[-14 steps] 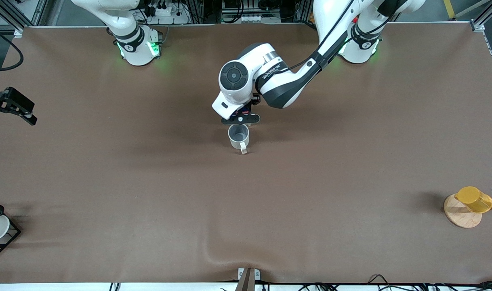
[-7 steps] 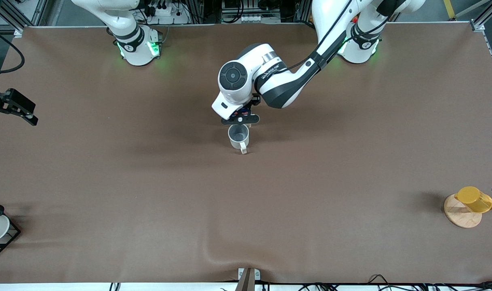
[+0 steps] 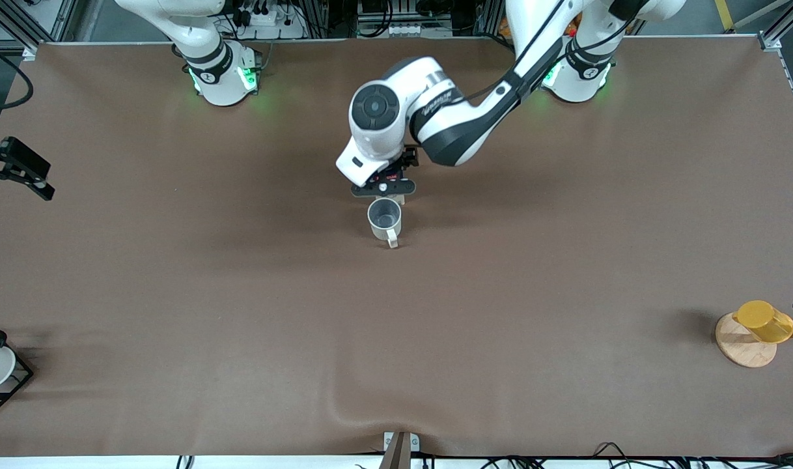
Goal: Place milk next to cup
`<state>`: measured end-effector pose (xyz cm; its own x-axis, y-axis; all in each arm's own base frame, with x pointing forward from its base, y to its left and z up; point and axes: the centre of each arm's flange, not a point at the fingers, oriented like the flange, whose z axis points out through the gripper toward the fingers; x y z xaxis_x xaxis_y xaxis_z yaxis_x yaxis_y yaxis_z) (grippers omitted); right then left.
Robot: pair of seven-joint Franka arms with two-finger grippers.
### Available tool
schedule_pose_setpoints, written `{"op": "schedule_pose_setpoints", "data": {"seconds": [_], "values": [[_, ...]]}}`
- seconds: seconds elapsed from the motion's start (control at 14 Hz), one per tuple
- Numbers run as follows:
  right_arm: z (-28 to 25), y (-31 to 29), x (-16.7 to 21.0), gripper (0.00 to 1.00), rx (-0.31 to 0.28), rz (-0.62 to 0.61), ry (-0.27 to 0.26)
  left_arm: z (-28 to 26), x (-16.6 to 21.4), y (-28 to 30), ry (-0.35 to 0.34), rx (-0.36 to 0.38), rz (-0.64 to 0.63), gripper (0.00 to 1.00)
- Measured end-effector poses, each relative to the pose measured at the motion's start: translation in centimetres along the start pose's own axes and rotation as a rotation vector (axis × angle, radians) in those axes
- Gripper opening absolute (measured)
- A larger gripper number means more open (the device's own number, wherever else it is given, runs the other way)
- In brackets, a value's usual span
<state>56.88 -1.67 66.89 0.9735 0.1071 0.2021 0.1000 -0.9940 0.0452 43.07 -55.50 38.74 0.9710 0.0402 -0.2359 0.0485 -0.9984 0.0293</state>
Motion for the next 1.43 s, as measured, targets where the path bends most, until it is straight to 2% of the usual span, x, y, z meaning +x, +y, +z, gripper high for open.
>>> {"op": "schedule_pose_setpoints", "data": {"seconds": [0.21,0.36,0.57,0.79,1.07,1.43], "values": [[0.0,0.0,-0.1,1.00,0.001,0.000,-0.005,-4.8,-1.6,-1.6,0.022,0.027,-0.002,1.00],[0.0,0.1,-0.1,1.00,0.000,0.001,-0.006,-10.6,-0.4,-5.0,0.078,-0.002,-0.059,1.00],[0.0,0.1,-0.1,1.00,0.001,0.002,-0.012,-21.5,4.0,-16.1,0.200,-0.077,-0.210,1.00],[0.0,-0.3,-0.1,1.00,0.003,-0.004,-0.013,-27.9,6.8,-27.6,0.276,-0.076,-0.210,1.00],[0.0,-0.2,-0.1,1.00,0.002,-0.003,-0.014,-28.1,11.0,-37.8,0.269,-0.047,-0.172,1.00],[0.0,-0.2,-0.1,1.00,0.002,-0.003,-0.014,-27.2,11.5,-39.3,0.243,-0.036,-0.186,1.00]]}}
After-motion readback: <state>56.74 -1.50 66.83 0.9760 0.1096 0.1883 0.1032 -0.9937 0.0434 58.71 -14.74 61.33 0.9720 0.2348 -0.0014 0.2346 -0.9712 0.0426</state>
